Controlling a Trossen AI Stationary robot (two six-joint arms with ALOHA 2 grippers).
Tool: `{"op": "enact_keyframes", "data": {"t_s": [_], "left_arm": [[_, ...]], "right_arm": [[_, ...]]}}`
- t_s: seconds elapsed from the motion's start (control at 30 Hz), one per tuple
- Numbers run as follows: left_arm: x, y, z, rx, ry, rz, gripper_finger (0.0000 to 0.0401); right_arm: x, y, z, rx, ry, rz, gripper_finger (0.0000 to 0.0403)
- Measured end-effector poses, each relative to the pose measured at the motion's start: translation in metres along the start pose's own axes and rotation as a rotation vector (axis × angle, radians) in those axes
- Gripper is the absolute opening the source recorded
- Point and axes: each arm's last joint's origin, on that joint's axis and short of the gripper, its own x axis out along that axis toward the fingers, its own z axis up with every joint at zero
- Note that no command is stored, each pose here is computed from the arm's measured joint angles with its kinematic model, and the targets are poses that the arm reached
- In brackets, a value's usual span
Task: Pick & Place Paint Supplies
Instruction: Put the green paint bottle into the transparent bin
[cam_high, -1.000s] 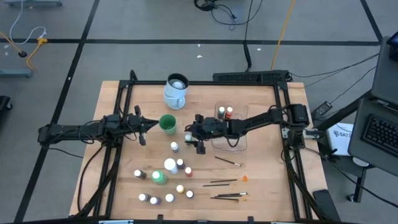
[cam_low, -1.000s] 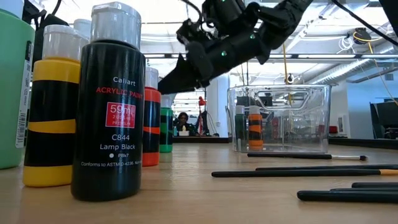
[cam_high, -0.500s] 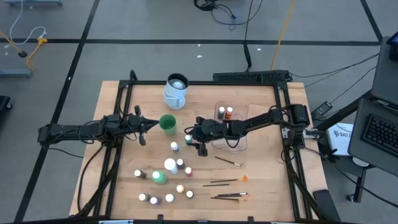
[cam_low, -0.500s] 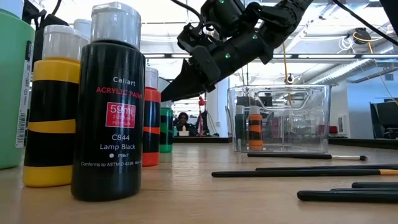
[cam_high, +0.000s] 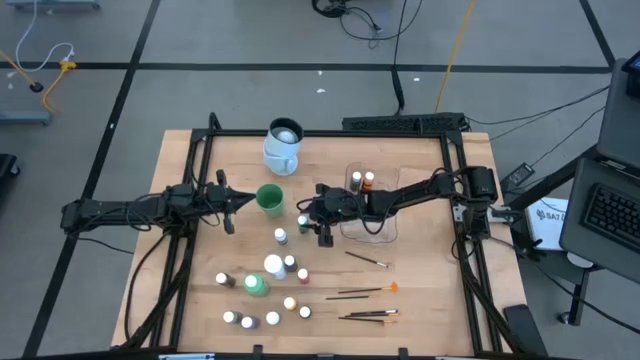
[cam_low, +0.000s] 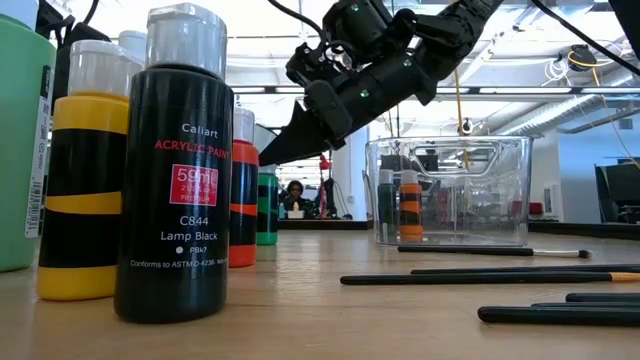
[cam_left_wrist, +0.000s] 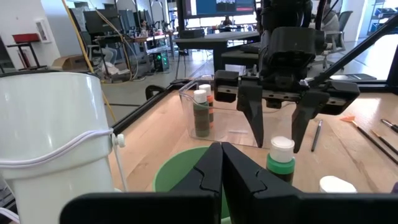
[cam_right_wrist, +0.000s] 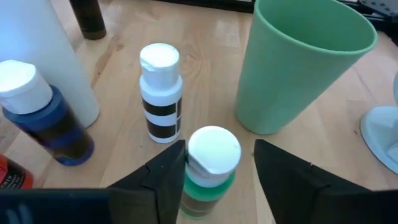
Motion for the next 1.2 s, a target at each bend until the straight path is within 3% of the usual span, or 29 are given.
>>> {"op": "enact_keyframes", "data": {"t_s": [0.23, 0.47, 0.67, 0.87, 1.0, 1.2], "left_arm": [[0.000, 0.000, 0.000, -0.023, 0.000, -0.001, 0.0005], [0.000, 0.000, 0.000, -0.023, 0.000, 0.000, 0.0005], [0.000, 0.000, 0.000, -0.023, 0.001, -0.001, 0.0005], [0.000, 0.000, 0.000, -0.046, 0.001, -0.005, 0.0005], [0.000, 0.000, 0.000, -0.046, 0.000, -0.005, 0.0005], [0.000, 0.000, 0.001, -0.043, -0.009, -0.004, 0.0005]], "right_arm": [[0.000, 0.000, 0.000, -0.002, 0.002, 0.001, 0.0107], [-0.019, -0.001, 0.018, -0.065, -0.043, -0.006, 0.0105], [-0.086, -0.004, 0.063, -0.068, -0.111, -0.019, 0.0105], [-0.176, -0.006, 0.084, -0.044, -0.085, -0.075, 0.0105], [-0.223, -0.007, 0.076, -0.009, -0.030, -0.187, 0.0105], [-0.250, -0.010, 0.024, 0.083, -0.040, -0.324, 0.0105]]}}
